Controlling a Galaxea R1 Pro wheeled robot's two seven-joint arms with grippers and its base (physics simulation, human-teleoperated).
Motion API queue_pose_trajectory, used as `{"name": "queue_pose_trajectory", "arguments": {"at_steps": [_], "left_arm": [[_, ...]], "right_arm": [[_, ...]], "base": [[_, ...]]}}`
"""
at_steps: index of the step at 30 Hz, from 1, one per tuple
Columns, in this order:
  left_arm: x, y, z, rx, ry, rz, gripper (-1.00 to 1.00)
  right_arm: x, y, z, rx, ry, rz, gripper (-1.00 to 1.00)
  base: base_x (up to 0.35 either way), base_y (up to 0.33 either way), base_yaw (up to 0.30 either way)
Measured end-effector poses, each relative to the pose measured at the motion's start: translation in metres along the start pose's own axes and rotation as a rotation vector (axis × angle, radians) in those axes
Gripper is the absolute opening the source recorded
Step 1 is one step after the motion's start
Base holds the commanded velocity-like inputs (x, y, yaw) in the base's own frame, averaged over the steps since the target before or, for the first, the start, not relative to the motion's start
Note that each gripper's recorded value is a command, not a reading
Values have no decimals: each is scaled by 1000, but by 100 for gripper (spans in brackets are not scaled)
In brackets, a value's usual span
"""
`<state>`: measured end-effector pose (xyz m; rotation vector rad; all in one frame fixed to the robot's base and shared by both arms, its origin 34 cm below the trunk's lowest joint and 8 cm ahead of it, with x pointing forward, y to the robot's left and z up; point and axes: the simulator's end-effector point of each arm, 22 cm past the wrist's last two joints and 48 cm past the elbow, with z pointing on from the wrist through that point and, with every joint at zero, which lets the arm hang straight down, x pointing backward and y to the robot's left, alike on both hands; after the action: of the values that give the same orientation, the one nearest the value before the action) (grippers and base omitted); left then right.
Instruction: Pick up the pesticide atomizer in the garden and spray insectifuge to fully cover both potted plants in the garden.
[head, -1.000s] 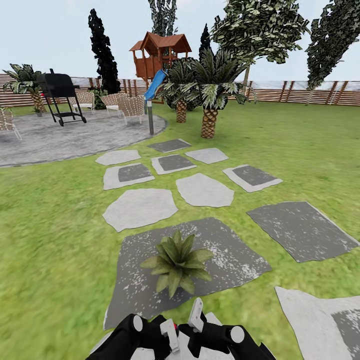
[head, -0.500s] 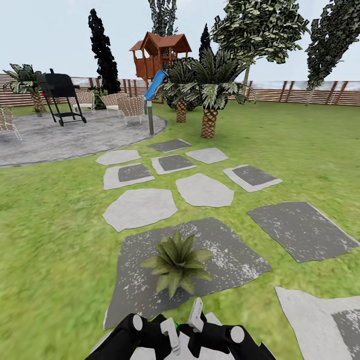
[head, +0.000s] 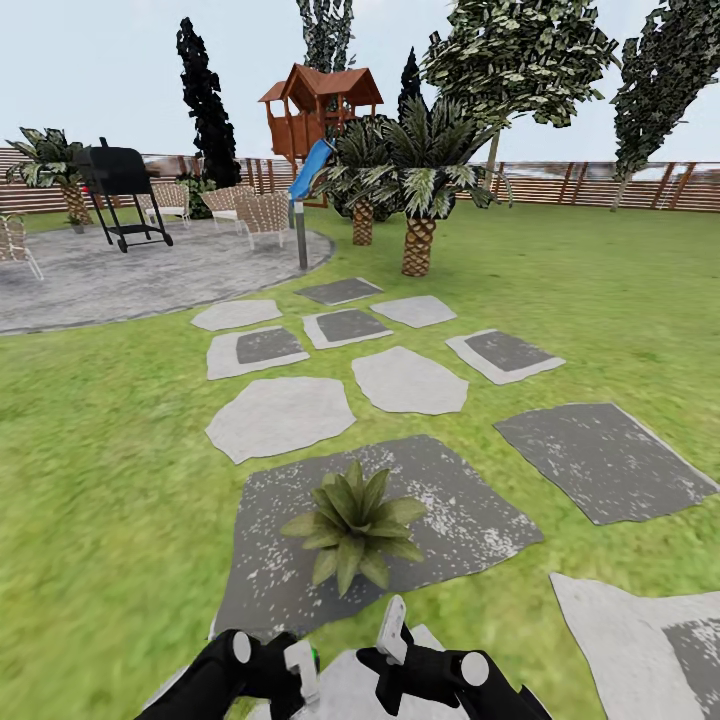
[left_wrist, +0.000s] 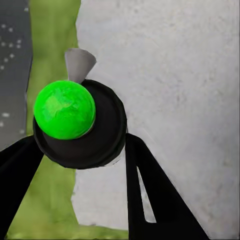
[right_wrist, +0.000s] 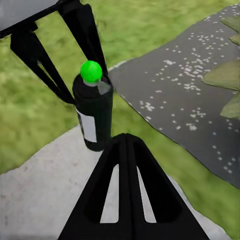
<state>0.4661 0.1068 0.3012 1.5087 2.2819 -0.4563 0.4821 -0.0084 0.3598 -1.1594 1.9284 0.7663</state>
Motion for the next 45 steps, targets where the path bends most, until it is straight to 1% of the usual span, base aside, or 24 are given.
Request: {"name": "queue_pose_trajectory", "arguments": {"at_steps": [1,2,3,7,8,11,13,15,17,20,21,23,25,26,28,29,30,32,34,38,40,41,43,45], "left_arm": [[20,9,-6,-12,27,-4,-100],[57,23,-19,-33,77,-18,-100],[70,27,-24,-40,97,-18,-100],[82,31,-28,-45,111,-24,-100],[87,32,-30,-47,118,-25,-100],[116,43,-43,-68,155,-33,-100],[127,52,-51,-87,162,-54,-100],[134,63,-59,-118,149,-106,-100],[137,74,-66,-149,127,-165,-100],[139,85,-71,-188,105,-229,-100],[140,90,-74,-210,96,-256,-100],[136,96,-73,-240,72,-296,-100],[127,99,-70,-265,42,-342,-100],[119,102,-67,-288,14,-386,-100],[113,102,-64,-297,-3,-420,-100],[109,100,-61,-292,-3,-446,-100],[108,99,-60,-289,1,-456,-100],[104,91,-53,-267,26,-512,-100],[97,92,-51,-257,34,-564,-100],[92,102,-57,-253,42,-646,-100],[95,103,-59,-249,55,-673,-100],[96,101,-60,-240,60,-683,-100],[97,94,-58,-219,67,-682,-100],[100,92,-59,-210,74,-689,-100]], "right_arm": [[0,0,0,0,1,0,-100],[1,0,-1,0,3,-2,-100],[2,0,-1,1,3,-1,-100],[5,-2,-3,4,8,-1,-100],[5,-3,-3,4,9,-1,100],[8,-3,-4,5,13,1,100],[8,-4,-5,7,14,2,100],[9,-5,-5,12,14,4,100],[10,-14,-6,53,15,7,100],[20,-57,-19,230,29,8,100],[28,-79,-29,334,44,12,100],[47,-103,-44,475,76,27,100],[65,-120,-60,603,107,41,100],[77,-130,-75,700,111,46,100],[86,-133,-85,764,94,57,100],[94,-132,-93,804,85,78,100],[101,-132,-98,832,85,101,100],[116,-130,-108,878,89,156,100],[134,-130,-122,924,103,220,100],[176,-143,-170,1048,138,354,100],[199,-151,-200,1122,157,422,100],[211,-157,-221,1173,165,461,100],[222,-161,-238,1211,172,489,100],[225,-162,-244,1220,170,503,100]], "base": [[0,0,0],[0,0,0],[0,0,0],[0,0,0],[0,0,0],[0,0,0],[0,0,0],[0,0,0],[0,0,0],[0,0,0],[0,0,0],[0,0,0],[0,0,0],[0,0,0],[0,0,0],[0,0,0],[0,0,0],[0,0,0],[0,0,0],[0,0,0],[0,0,0],[0,0,0],[0,0,0],[0,0,0]]}}
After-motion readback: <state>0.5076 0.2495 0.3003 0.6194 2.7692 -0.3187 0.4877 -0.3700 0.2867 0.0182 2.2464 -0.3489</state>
